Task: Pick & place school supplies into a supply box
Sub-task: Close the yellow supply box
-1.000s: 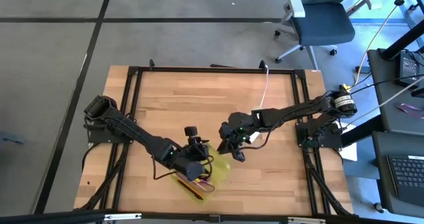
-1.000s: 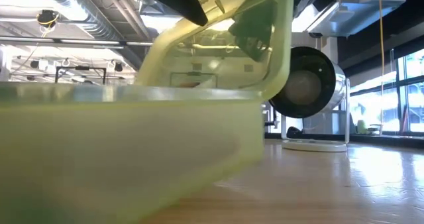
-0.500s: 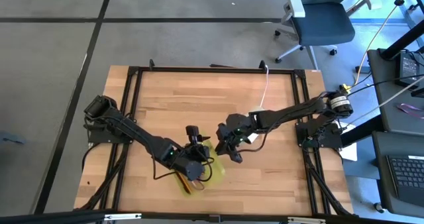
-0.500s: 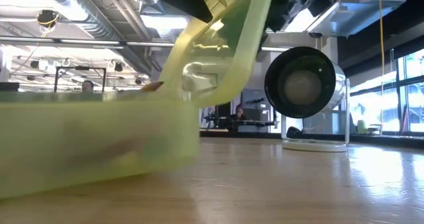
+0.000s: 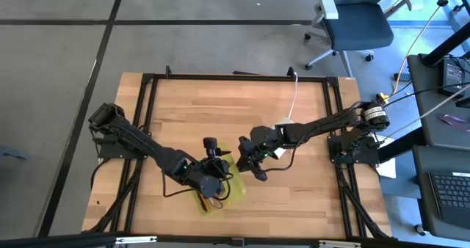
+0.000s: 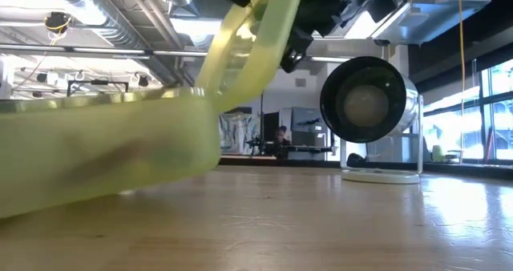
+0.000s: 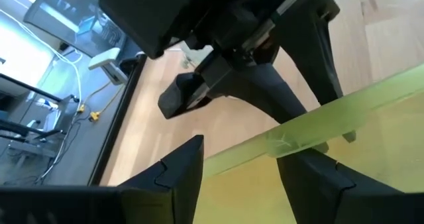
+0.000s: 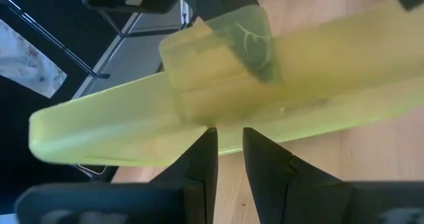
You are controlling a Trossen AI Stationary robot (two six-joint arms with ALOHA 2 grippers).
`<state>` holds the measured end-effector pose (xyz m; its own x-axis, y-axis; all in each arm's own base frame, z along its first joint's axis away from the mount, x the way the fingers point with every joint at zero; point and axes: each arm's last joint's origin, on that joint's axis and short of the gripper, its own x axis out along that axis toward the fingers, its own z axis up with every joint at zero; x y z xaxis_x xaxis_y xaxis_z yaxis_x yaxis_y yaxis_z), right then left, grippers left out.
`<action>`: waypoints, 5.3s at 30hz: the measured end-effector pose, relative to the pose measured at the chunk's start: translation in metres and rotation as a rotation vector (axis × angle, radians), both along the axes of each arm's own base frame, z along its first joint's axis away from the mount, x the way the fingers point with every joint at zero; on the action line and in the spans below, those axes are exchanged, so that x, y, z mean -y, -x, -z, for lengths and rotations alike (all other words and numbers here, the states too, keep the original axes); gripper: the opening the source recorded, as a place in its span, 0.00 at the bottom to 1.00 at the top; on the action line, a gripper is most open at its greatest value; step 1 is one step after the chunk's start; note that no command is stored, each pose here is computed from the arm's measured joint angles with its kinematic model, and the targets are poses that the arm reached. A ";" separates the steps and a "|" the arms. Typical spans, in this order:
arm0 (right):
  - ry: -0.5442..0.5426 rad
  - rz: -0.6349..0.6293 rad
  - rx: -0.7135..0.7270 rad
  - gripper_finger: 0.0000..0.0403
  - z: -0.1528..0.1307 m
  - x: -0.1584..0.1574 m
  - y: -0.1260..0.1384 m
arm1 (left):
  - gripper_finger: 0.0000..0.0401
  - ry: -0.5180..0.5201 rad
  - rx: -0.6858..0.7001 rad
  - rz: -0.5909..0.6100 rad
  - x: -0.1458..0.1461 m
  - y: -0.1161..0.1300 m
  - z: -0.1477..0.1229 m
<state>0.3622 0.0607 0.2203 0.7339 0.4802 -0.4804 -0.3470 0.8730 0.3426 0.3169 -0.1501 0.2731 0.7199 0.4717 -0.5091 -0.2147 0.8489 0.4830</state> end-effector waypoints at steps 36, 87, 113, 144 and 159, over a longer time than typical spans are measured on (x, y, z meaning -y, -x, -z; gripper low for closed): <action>-0.022 0.015 0.004 0.19 -0.002 0.000 -0.001 | 0.48 0.181 -0.136 0.040 -0.016 -0.003 0.008; -0.028 0.015 0.035 0.19 -0.004 0.000 -0.002 | 0.48 0.230 -0.203 0.092 -0.029 -0.008 0.009; -0.012 0.023 0.038 0.19 -0.004 -0.006 -0.001 | 0.21 0.262 -0.208 0.106 -0.028 -0.008 0.009; 0.001 0.069 -0.198 0.19 0.004 0.009 0.014 | 0.00 0.421 -0.225 -0.009 -0.021 0.024 -0.007; -0.013 0.051 -0.305 0.19 0.011 0.009 0.021 | 0.01 0.834 -0.305 -0.448 0.047 0.107 -0.003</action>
